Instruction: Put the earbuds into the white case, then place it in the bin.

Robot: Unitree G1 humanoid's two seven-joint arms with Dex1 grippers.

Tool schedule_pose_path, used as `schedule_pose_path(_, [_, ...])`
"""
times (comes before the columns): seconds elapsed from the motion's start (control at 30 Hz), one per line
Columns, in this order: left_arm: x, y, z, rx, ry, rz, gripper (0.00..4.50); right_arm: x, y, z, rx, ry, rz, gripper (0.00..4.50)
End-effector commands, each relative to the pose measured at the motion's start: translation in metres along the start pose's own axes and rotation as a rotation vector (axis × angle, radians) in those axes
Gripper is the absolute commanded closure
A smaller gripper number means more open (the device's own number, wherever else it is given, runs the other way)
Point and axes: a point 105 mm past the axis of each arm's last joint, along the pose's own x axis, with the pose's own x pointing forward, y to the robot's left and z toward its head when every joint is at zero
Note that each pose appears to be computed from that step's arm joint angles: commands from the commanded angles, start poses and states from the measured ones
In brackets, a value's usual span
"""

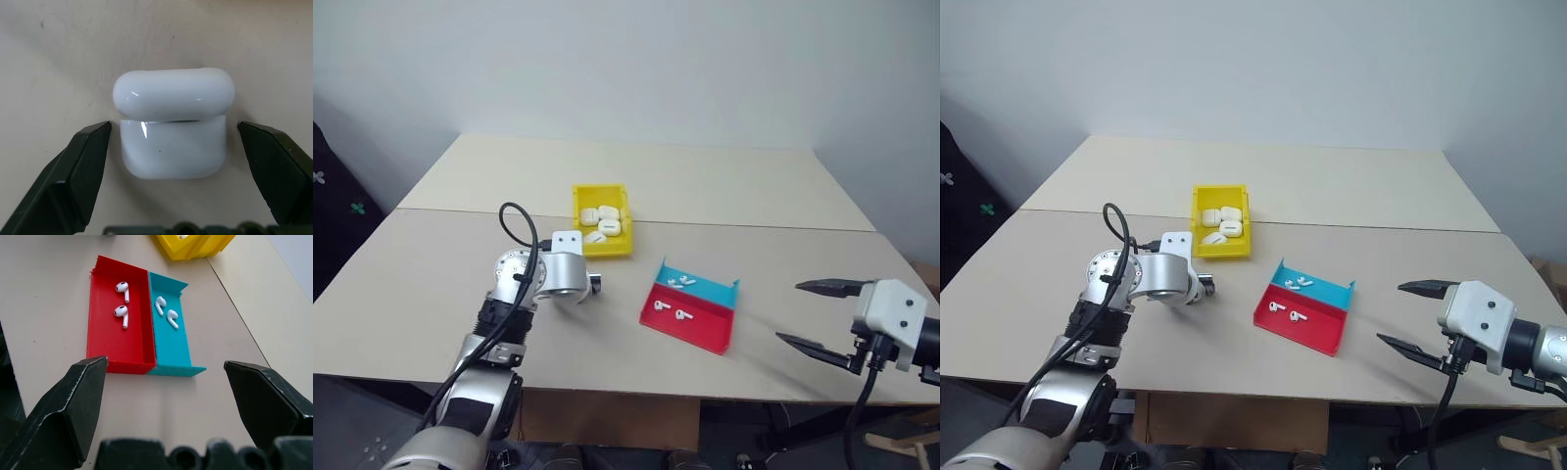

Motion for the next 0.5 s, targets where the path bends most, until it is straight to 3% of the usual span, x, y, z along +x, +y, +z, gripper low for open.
schedule_pose_path(0.03, [-0.0005, -0.0029, -0.0024, 0.015, 0.005, -0.02, 0.0, -0.0037, -0.005, 0.0064, -0.031, -0.005, -0.03, 0.07])
schedule_pose_path(0.1, [-0.0002, -0.0042, -0.0037, 0.012, 0.012, -0.027, 0.0, -0.0036, -0.0053, 0.0063, -0.03, -0.003, -0.031, 0.07])
schedule_pose_path(0.17, [-0.0001, -0.0045, -0.0034, 0.015, 0.008, -0.028, 0.38, -0.0034, -0.0053, 0.0062, -0.03, -0.003, -0.032, 0.0])
schedule_pose_path(0.3, [0.0027, -0.001, -0.0042, 0.007, 0.016, -0.007, 1.62, -0.0027, -0.0047, 0.004, -0.029, 0.0, -0.035, 0.0])
schedule_pose_path(0.5, [0.0054, 0.0034, -0.002, -0.004, 0.02, -0.003, 1.71, -0.002, -0.0049, 0.0039, -0.028, 0.0, -0.039, 0.0])
